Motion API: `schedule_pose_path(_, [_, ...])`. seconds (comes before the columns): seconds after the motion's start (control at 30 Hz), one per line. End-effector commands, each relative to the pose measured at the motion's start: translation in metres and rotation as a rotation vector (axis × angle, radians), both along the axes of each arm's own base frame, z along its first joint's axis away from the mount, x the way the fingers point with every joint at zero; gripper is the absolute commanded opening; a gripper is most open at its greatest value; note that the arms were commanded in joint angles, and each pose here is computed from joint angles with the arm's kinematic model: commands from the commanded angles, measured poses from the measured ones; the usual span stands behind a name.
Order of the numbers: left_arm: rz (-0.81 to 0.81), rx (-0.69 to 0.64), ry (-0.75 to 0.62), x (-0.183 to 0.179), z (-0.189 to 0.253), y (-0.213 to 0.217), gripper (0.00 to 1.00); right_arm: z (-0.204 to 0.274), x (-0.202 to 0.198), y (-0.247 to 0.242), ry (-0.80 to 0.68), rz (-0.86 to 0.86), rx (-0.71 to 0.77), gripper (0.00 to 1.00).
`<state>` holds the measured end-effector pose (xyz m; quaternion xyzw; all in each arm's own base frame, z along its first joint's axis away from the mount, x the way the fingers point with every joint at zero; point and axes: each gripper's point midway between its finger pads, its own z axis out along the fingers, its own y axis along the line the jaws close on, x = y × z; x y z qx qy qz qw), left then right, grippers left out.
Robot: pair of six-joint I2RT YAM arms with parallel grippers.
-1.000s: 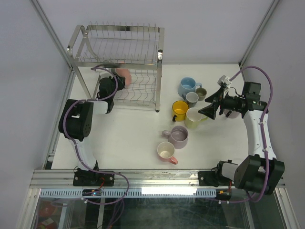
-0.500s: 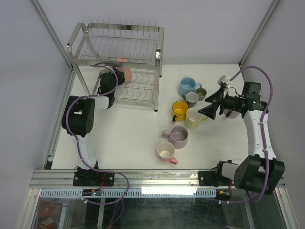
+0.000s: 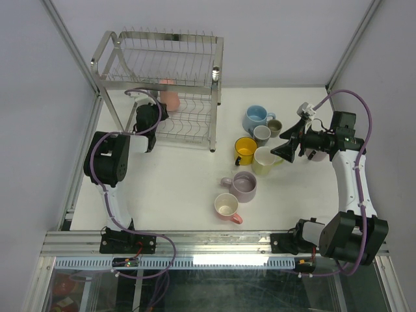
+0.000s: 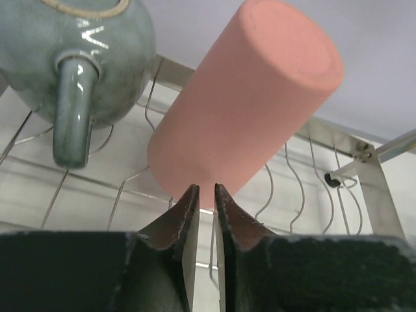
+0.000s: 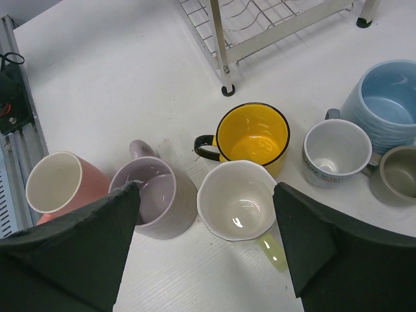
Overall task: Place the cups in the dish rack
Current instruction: Turn the cup upside down in the dish rack.
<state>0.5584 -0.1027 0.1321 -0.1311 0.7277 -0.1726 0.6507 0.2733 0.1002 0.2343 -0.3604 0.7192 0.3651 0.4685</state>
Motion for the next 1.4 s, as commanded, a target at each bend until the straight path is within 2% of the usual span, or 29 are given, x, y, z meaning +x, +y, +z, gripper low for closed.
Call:
schedule_pose_path(0.0, [-0.049, 0.022, -0.162, -0.011, 0.049, -0.002, 0.1, 0.013, -0.003, 0.004, -0.062, 0.016, 0.004, 0.87])
schedule_pose_path(0.33, [-0.199, 0.059, -0.226, -0.022, 0.033, -0.037, 0.07, 0.013, -0.003, 0.004, -0.062, 0.017, 0.005, 0.87])
schedule_pose_path(0.73, [-0.182, 0.076, -0.265, 0.008, 0.032, -0.044, 0.08, 0.011, -0.002, 0.003, -0.058, 0.015, 0.002, 0.87])
schedule_pose_path(1.17, [-0.065, 0.092, -0.232, 0.036, 0.038, -0.029, 0.23, 0.012, -0.002, 0.003, -0.061, 0.014, -0.001, 0.87])
schedule_pose_path(1.37, [-0.033, 0.112, -0.216, 0.043, 0.039, -0.023, 0.26, 0.012, -0.003, 0.003, -0.063, 0.013, -0.002, 0.87])
